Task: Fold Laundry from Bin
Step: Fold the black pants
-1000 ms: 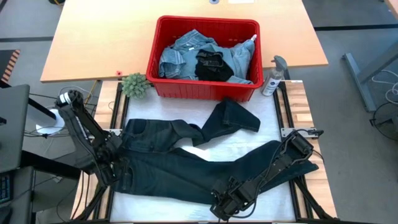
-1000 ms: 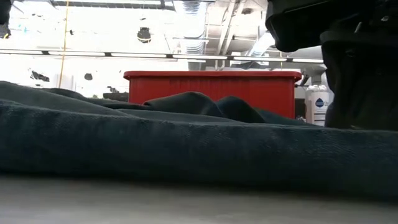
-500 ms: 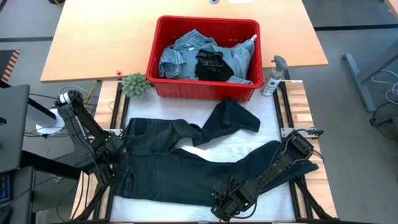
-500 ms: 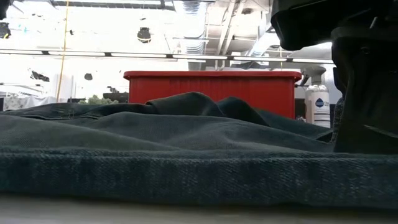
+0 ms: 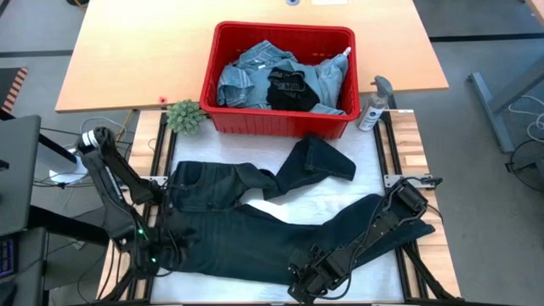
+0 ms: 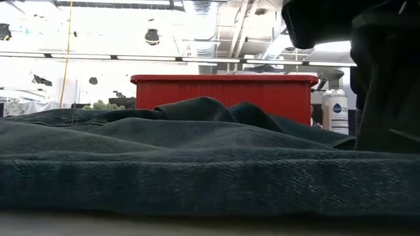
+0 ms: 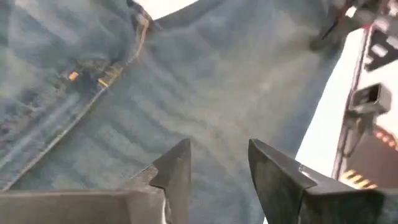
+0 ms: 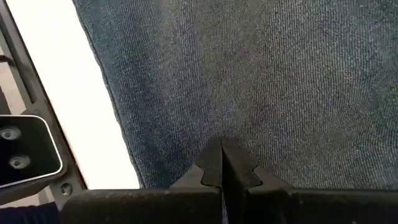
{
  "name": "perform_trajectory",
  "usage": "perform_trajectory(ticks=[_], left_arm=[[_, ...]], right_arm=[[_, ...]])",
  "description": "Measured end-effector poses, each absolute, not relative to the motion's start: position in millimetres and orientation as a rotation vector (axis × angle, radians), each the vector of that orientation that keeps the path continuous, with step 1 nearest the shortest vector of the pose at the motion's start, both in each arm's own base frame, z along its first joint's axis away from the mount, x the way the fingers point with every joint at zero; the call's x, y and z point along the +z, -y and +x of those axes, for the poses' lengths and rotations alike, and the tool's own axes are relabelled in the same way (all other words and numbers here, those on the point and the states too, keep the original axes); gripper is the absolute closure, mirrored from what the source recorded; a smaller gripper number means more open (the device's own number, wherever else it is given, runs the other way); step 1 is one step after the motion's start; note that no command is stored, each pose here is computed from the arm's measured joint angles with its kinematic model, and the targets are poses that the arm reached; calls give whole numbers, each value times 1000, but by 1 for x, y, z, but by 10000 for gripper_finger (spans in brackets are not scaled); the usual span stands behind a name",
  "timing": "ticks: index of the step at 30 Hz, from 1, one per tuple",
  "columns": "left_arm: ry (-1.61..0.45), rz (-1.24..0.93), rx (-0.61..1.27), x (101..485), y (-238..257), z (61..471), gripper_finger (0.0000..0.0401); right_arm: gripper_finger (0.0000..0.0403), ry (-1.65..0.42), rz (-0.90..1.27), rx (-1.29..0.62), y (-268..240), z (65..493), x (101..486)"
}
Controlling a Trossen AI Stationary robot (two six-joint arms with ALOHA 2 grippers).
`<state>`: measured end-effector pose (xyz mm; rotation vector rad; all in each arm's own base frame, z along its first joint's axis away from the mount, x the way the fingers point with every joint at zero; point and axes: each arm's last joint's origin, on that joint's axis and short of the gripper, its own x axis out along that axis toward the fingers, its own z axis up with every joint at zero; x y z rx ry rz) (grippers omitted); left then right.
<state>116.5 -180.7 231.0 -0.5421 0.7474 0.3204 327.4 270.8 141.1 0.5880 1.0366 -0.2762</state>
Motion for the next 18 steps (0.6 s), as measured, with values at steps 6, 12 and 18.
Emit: perform_trajectory(ticks=[6,12,18], left_arm=[[-847,-505,374,188,190,121,288],[-915,-501,400,147,193,124,296],[-918,-579,372,126,195,128,296]], right_arm=[[382,-984,575,-187,-268,337,176],[372,-975,463,-265,-233,333,224],[342,-982,166,-421,-170,315,272]])
